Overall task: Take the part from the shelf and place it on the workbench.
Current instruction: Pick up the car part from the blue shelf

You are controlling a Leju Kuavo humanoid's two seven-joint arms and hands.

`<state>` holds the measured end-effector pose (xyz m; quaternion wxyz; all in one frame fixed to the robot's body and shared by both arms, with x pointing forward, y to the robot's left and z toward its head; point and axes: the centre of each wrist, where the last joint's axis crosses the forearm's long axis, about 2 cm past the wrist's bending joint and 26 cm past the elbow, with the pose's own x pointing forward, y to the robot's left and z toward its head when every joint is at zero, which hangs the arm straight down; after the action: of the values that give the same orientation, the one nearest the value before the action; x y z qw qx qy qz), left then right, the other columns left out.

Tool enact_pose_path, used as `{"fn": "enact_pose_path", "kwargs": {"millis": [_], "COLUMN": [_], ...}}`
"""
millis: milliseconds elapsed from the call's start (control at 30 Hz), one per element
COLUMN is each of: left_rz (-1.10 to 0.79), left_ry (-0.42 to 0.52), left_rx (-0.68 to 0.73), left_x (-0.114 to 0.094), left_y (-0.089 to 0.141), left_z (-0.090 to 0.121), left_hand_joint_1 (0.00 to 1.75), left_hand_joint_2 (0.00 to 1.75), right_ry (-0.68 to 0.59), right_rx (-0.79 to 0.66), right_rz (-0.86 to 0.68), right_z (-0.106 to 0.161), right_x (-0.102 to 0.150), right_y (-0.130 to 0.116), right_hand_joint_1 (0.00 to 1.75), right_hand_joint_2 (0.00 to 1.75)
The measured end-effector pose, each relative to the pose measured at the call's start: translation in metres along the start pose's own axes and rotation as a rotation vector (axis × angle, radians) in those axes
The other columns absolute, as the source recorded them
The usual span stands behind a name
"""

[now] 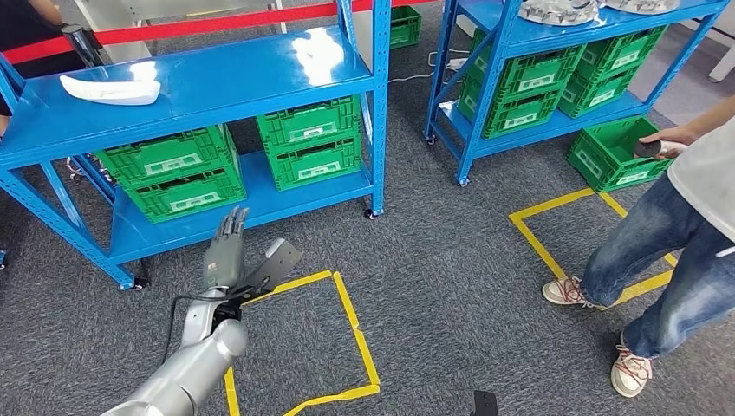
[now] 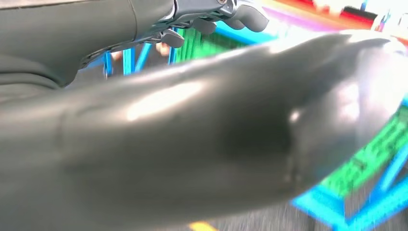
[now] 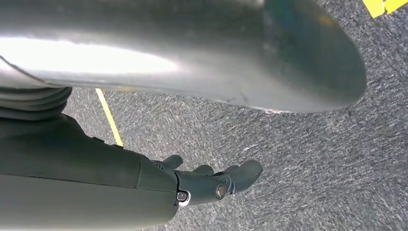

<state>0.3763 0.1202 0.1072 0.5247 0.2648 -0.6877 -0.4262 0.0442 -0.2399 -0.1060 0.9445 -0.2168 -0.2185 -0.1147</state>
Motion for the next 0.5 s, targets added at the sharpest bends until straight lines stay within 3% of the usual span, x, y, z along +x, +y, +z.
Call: {"fn": "enact_pose_path", "kwargs": {"millis": [233, 500], "left_rz": [-0.172, -0.305], "left_ry": [0.047, 0.155], "left_rx": [0.127, 0.225], "left_x": [0.006, -0.007], "left_y": [0.071, 0.127], "left_z": [-0.050, -0.075], "left_hand_joint_1": [0.00, 0.00], "left_hand_joint_2": [0.00, 0.00], "right_ry": [-0.004, -0.001], "right_rx": [0.012, 0.010], "right_rz": [-0.020, -0.035], "right_z": [0.000, 0.000], "right_x": [-0.001, -0.001], "right_y": [0.000, 0.000], "right_hand_joint_1": [0.00, 0.00], "right_hand_joint_2": [0.00, 0.00]}}
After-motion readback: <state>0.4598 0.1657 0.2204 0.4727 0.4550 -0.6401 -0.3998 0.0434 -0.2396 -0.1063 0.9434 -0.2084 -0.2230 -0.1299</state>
